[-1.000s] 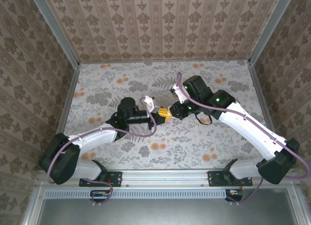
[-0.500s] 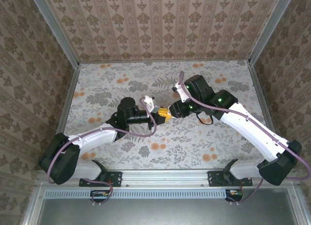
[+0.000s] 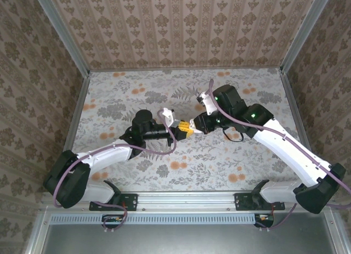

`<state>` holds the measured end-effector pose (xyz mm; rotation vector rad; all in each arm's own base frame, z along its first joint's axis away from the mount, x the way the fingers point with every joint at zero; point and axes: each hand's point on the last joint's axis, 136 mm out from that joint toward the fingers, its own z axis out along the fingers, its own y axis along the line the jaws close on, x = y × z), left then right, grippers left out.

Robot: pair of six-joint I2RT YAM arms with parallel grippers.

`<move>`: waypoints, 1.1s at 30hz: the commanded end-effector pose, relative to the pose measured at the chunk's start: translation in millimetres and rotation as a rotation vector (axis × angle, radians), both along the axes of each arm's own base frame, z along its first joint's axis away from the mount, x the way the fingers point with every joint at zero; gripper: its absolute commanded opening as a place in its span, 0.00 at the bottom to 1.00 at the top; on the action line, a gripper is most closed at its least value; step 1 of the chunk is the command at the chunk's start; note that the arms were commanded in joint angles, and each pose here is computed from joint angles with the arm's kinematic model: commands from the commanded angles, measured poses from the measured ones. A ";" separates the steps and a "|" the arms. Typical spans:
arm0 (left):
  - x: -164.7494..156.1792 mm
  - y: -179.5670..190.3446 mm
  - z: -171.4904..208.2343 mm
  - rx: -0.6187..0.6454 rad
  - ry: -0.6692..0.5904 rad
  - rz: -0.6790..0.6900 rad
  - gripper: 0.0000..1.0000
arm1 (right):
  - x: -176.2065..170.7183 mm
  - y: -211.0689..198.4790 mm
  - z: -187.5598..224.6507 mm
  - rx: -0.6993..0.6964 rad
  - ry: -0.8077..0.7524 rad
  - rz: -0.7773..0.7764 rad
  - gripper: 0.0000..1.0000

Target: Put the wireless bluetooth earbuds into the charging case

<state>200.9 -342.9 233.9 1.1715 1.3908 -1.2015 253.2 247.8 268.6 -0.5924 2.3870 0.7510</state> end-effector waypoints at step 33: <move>-12.5 5.3 31.7 -0.096 -0.180 -0.033 0.00 | 45.0 -3.1 -14.8 0.510 0.420 -0.075 0.30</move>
